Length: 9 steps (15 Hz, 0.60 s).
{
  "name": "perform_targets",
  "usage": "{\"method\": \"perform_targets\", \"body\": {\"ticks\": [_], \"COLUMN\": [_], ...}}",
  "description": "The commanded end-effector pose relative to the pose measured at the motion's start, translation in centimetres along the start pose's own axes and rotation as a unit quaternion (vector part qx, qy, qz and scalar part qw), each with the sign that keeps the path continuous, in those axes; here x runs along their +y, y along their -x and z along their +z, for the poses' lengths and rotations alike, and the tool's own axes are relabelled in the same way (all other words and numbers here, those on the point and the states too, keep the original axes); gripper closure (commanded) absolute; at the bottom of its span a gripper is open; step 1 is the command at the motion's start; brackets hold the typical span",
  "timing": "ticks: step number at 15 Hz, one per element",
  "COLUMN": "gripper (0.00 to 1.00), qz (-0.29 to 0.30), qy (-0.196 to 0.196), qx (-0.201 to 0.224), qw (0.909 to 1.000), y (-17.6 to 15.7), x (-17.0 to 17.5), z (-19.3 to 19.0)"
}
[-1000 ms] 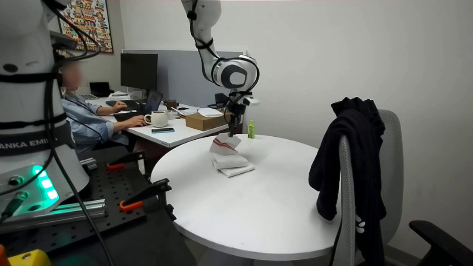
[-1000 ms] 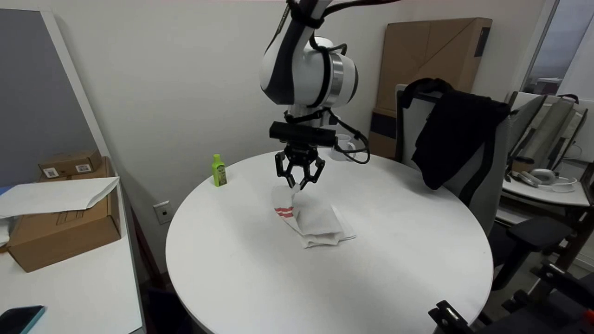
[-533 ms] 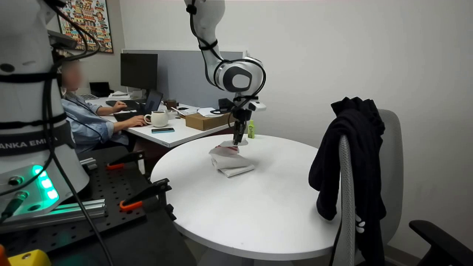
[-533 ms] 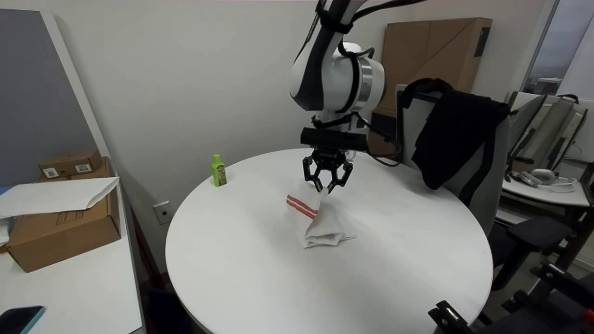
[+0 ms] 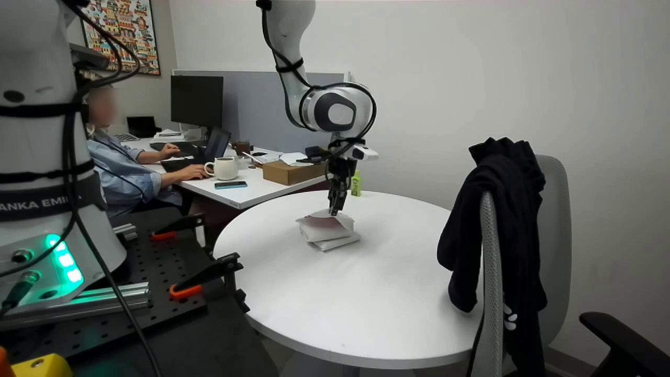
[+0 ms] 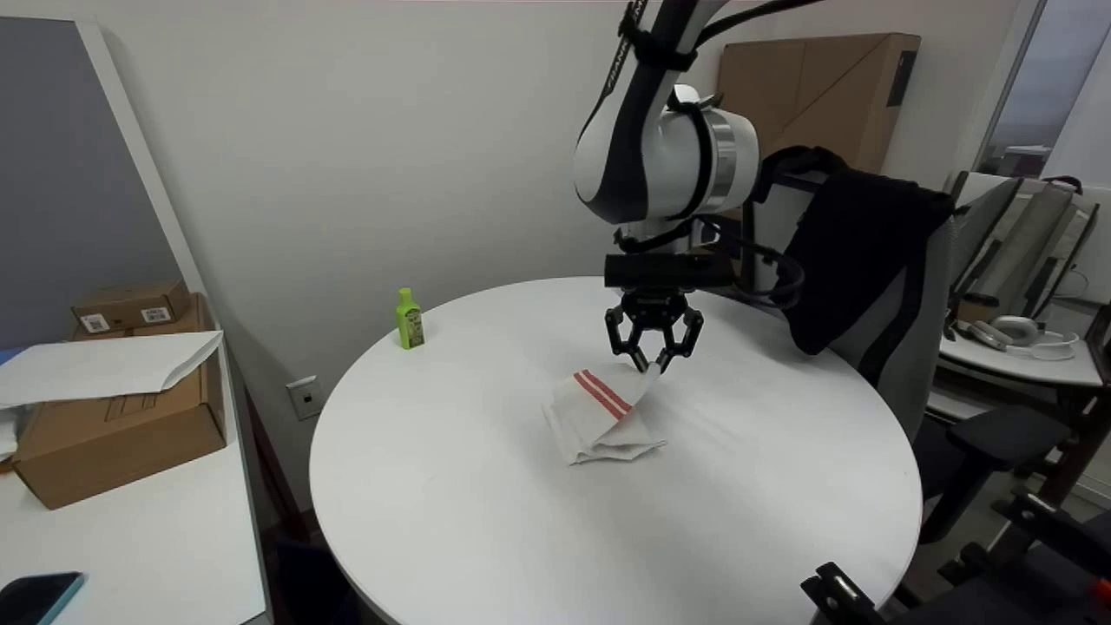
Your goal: Fold the white towel in a zigzag pattern
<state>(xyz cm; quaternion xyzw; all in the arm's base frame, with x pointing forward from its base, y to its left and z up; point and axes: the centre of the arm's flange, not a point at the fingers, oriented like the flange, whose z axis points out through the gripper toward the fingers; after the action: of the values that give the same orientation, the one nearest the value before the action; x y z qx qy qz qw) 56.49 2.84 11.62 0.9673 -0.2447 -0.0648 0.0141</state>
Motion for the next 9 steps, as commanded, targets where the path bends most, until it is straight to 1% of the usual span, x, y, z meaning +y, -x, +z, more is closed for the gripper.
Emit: {"method": "perform_targets", "body": {"ticks": [1, 2, 3, 4, 5, 6, 9], "gripper": [0.97, 0.87, 0.62, 0.62, 0.56, 0.51, 0.29], "qz": [-0.026, -0.041, -0.059, -0.075, -0.092, -0.106, -0.142], "qy": [0.044, 0.056, 0.066, 0.073, 0.079, 0.087, 0.103], "qx": [0.012, 0.01, 0.001, -0.007, -0.013, -0.016, -0.024], "qw": [0.9986, 0.9975, 0.996, 0.9945, 0.9925, 0.9904, 0.9842], "y": [0.2, 0.2, 0.2, 0.5, 0.9, 1.3, 2.4], "x": [1.5, 1.4, 1.3, 1.0, 0.7, 0.4, -0.4], "z": [-2.0, -2.0, -1.9, -1.7, -1.4, -1.3, -0.9]}}
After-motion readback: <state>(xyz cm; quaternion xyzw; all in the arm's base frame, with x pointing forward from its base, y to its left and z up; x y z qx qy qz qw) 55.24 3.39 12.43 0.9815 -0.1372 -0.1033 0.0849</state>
